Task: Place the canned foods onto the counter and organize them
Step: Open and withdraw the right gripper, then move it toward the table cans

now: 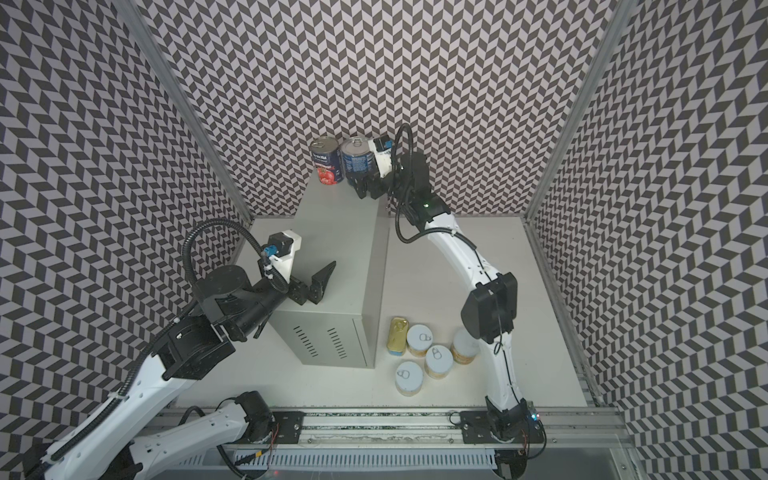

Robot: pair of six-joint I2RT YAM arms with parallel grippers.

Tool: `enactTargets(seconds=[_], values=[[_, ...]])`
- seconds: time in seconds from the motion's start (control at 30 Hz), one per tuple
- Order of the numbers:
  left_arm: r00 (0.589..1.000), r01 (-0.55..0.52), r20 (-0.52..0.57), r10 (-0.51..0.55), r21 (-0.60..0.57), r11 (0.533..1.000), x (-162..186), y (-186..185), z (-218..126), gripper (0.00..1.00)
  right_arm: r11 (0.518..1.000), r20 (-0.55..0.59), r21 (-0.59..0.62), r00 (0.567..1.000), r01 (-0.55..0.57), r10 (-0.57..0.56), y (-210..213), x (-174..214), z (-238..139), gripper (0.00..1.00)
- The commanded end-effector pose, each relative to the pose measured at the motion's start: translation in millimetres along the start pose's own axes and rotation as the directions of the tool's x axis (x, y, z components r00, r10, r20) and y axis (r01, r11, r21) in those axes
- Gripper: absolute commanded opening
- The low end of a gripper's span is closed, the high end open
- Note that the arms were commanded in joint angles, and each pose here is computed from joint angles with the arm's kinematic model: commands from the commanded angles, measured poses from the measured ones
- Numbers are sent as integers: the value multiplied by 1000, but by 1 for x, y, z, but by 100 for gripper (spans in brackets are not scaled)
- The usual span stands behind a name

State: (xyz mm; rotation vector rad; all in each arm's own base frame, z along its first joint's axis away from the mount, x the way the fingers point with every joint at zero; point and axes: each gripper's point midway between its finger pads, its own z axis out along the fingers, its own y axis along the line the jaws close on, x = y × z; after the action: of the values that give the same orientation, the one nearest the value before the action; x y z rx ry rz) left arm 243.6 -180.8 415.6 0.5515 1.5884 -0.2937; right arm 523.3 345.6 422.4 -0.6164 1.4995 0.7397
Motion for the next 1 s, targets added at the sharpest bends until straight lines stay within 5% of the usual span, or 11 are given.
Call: enactTargets(seconds=[0.0, 0.33, 0.53, 0.73, 0.97], values=[[999, 15, 29, -17, 53, 999, -19, -5, -8, 100, 998, 132, 25, 989, 60, -63, 14, -58, -41, 99], [1000, 10, 26, -17, 228, 974, -37, -34, -8, 100, 987, 150, 162, 988, 12, -36, 28, -58, -139, 99], [1000, 17, -4, -17, 401, 916, -45, -72, -6, 100, 932, 56, 351, 995, -91, 77, 17, -21, -203, 99], [1000, -20, -2, 24, 478, 878, -46, -111, -4, 100, 741, -67, 663, 976, -111, 207, -19, 45, -273, 99], [998, -31, -26, 56, 573, 819, -41, -151, -6, 100, 535, -118, 833, 901, -140, 419, -30, 123, -329, 99]])
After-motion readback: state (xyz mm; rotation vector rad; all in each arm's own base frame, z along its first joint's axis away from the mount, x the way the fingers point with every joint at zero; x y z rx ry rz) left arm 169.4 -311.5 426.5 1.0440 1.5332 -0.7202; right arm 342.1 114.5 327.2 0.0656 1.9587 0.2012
